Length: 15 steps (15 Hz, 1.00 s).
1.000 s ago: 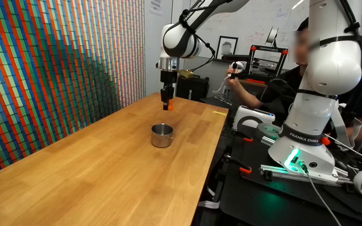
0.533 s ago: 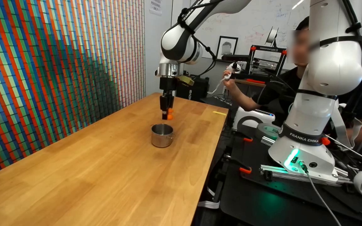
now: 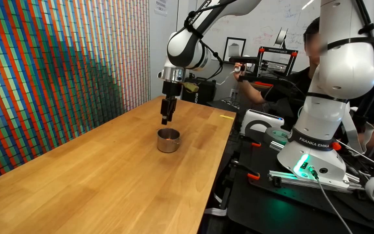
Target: Pick up the rubber duck and put it in the cup
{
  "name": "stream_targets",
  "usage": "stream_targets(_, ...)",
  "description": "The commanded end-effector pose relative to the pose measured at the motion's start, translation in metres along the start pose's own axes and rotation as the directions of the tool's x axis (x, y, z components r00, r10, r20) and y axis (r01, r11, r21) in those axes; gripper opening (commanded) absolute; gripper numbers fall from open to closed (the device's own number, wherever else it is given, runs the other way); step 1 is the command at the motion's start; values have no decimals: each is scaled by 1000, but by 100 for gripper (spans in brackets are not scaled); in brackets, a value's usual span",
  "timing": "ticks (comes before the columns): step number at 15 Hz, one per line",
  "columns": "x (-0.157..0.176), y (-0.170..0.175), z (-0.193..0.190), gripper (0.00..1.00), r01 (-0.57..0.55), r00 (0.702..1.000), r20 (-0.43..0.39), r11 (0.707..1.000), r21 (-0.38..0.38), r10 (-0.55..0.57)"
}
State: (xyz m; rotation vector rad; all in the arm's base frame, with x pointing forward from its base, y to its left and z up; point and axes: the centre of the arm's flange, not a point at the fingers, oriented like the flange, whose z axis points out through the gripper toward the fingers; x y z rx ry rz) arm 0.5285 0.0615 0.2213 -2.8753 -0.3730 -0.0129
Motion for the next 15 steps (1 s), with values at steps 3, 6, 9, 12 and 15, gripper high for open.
stream_targets(3,9,1,-64,100,60,997,-36,991,-118,-65)
stream_targets(6,3,16,-94,100,63,998,43,972,-227,-54)
stream_targets(9,-6,29,-131,100,58,994,106,959,-277,-30)
stream_targets(12,-10,37,-124,100,57,994,109,962,-265,-29)
stream_targets(15,-12,36,-135,100,54,994,111,961,-271,-25)
